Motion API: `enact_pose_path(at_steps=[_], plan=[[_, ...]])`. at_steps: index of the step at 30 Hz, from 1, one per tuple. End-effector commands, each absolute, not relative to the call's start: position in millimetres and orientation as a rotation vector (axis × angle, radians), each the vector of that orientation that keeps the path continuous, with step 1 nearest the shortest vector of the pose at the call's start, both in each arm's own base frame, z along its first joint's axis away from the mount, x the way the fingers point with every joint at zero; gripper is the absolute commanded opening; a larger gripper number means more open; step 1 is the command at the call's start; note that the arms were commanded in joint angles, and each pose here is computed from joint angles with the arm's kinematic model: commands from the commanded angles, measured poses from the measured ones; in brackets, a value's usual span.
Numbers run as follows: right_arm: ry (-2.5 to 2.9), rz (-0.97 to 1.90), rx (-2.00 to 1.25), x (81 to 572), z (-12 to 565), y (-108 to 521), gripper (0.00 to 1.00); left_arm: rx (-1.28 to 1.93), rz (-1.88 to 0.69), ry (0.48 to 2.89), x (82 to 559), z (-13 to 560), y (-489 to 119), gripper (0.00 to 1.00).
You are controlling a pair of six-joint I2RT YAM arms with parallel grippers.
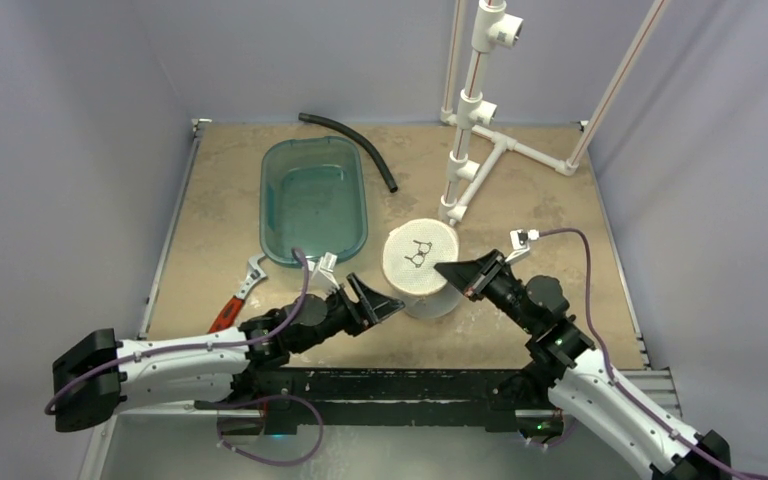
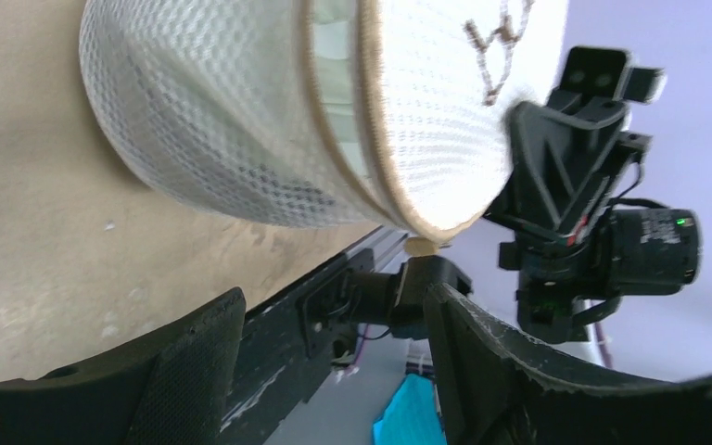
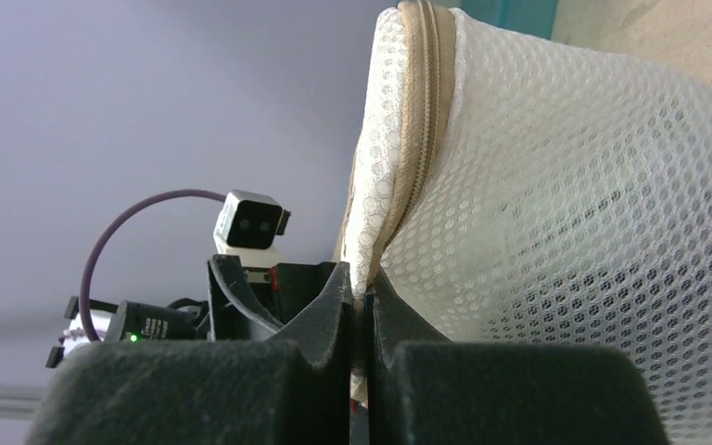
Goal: Unzip the laundry bag and remove the bra
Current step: Unzip the laundry bag at the center of the board.
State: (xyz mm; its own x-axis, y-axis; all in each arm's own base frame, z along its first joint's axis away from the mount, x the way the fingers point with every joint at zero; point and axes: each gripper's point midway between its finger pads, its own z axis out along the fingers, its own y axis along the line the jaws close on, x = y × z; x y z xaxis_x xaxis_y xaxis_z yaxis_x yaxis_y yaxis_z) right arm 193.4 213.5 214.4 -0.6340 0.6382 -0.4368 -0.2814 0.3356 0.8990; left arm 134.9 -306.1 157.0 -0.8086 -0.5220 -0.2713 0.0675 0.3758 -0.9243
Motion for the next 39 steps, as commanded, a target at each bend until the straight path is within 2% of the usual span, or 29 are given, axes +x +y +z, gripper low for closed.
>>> enact_pose_path(at_steps=[1, 5, 12, 21, 23, 26, 28, 29, 30, 32, 34, 36, 39], plan=[[1.686, 1.461, 0.383, 196.1, 235.9, 209.0, 0.0, -0.487, -1.647, 1.843, 151.4, 223.6, -318.4, 0.68], [1.706, 1.461, 0.412, 191.9, 223.6, 205.6, 0.0, -0.508, -1.635, 1.8, 157.5, 229.7, -318.4, 0.67], [1.723, 1.484, 0.448, 185.7, 207.0, 203.0, 0.0, -0.552, -1.592, 1.874, 163.5, 202.5, -333.1, 0.6], [1.753, 1.479, 0.448, 180.3, 195.8, 202.0, 0.0, -0.524, -1.532, 1.921, 173.1, 197.0, -356.6, 0.56], [1.758, 1.474, 0.438, 179.0, 194.9, 201.5, 0.0, -0.529, -1.53, 1.928, 173.6, 193.5, -359.0, 0.49], [1.786, 1.468, 0.402, 175.4, 192.3, 204.0, 0.0, -0.533, -1.531, 1.934, 173.8, 190.6, -360.4, 0.27], [1.817, 1.441, 0.358, 173.5, 190.4, 205.6, 0.0, -0.532, -1.526, 1.94, 173.3, 189.9, -360.0, 0.16], [1.831, 1.424, 0.331, 172.5, 192.5, 206.1, 0.03, -0.533, -1.52, 1.945, 173.3, 188.8, -359.0, 0.11], [1.841, 1.402, 0.3, 171.7, 193.8, 205.9, 0.12, -0.537, -1.513, 1.947, 173.3, 188.4, -357.4, 0.06], [1.859, 1.355, 0.227, 169.1, 197.3, 205.2, 0.37, -0.545, -1.493, 1.953, 173.3, 186.4, -352.2, 0.0], [1.859, 1.298, 0.142, 166.9, 206.7, 202.6, 0.55, -0.564, -1.473, 1.949, 174.0, 187.6, -344.8, 0.0], [1.865, 1.215, 0.05, 165.8, 214.1, 198.0, 0.62, -0.588, -1.453, 1.934, 175.1, 193.5, -334.6, 0.0], [1.878, 1.14, -0.129, 159.5, 222.2, 198.4, 0.63, -0.659, -1.384, 1.929, 179.7, 194.1, -316.7, 0.0]])
